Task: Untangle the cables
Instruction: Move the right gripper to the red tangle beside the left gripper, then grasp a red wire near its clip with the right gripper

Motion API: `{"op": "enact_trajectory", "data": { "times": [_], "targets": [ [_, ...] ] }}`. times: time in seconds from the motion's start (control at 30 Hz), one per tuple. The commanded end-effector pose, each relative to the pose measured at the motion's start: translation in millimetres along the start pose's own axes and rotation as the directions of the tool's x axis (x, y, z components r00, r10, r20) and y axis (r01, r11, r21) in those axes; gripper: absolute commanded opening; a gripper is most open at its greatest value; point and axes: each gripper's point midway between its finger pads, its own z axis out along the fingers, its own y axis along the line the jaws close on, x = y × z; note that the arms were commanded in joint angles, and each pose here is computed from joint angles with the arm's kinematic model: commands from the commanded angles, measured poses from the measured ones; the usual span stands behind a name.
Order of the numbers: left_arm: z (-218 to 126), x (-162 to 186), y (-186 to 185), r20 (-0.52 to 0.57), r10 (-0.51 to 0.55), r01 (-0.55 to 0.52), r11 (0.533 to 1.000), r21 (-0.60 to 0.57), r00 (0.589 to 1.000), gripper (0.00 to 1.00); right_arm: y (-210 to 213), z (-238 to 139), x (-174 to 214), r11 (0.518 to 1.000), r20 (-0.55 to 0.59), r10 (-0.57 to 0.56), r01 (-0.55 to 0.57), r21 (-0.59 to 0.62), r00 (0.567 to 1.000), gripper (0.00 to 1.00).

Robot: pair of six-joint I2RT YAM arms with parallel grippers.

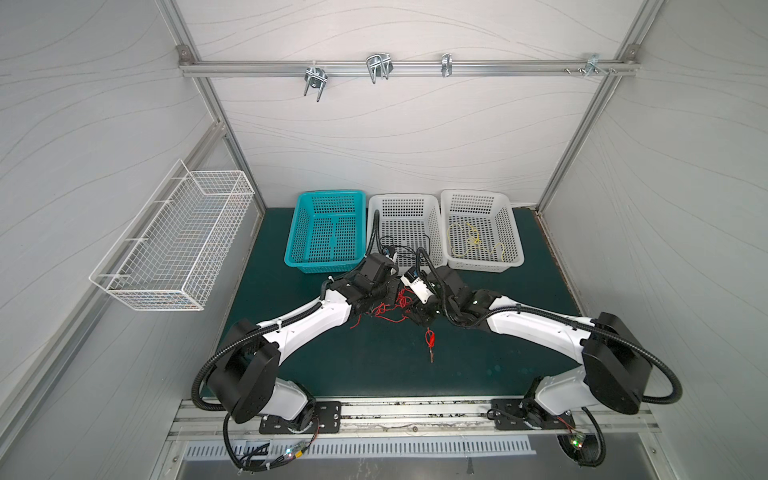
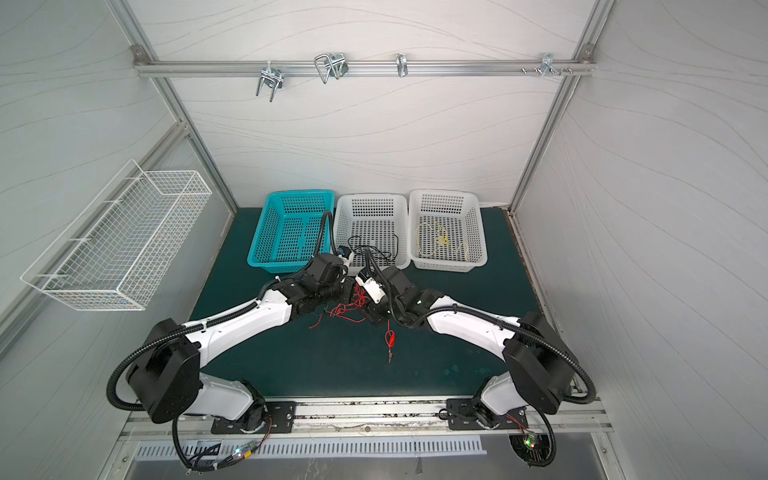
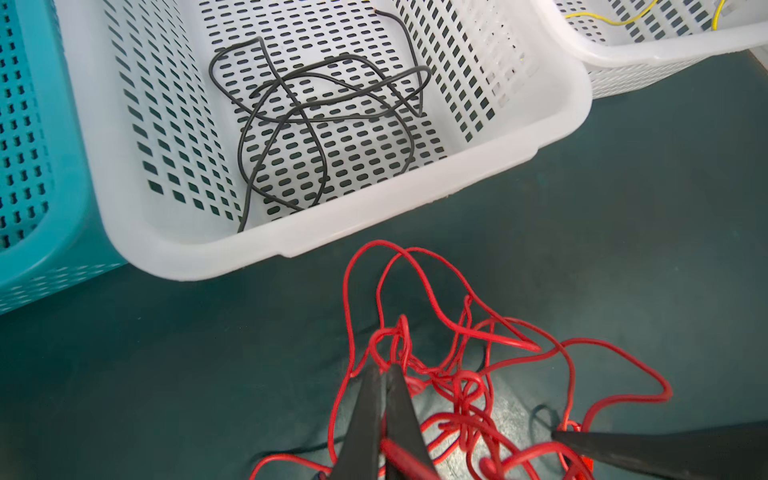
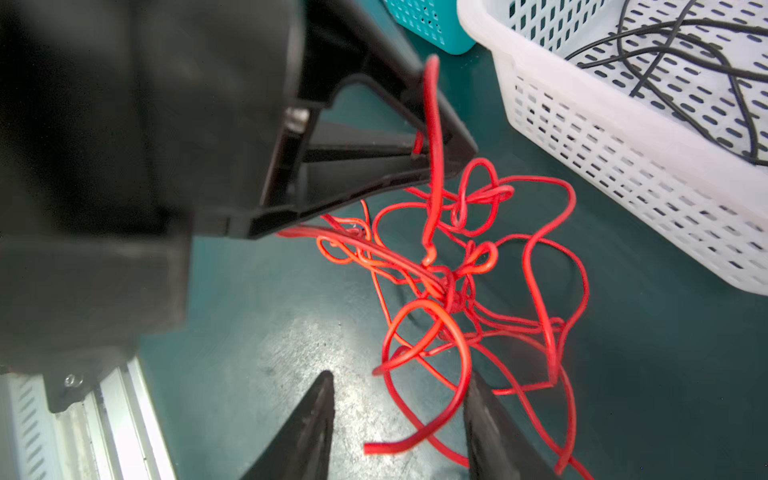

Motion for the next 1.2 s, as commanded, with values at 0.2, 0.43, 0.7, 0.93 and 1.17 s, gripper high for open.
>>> {"op": "enact_trajectory", "data": {
  "times": [0.2,0.43,0.7,0.93,1.17],
  "targets": [
    [-8,-22,-5,0.057,-0.018,0.017,1.000,0.013,0.998,0.00,-12,-24,-8,0.992,0.056,-0.071,0.065,0.106,0.996,0.45],
    [-7,-19,-3,0.047,-0.007,0.007,1.000,0.005,0.999,0.00,-32,-44,0,0.981,0.030,-0.109,0.103,0.166,0.994,0.52],
    [-4,-18,-3,0.041,-0.005,0.005,1.000,0.003,0.999,0.00,-44,-42,27,0.963,-0.055,-0.197,0.204,0.176,0.979,0.57],
    [-4,-22,-5,0.045,0.002,-0.002,1.000,0.011,0.999,0.00,-51,-25,33,0.966,-0.051,-0.188,0.194,0.170,0.981,0.57],
    [-2,-23,-6,0.044,0.002,-0.002,1.000,0.010,0.999,0.00,-58,-15,35,0.971,-0.052,-0.150,0.156,0.179,0.987,0.40]
  ]
}}
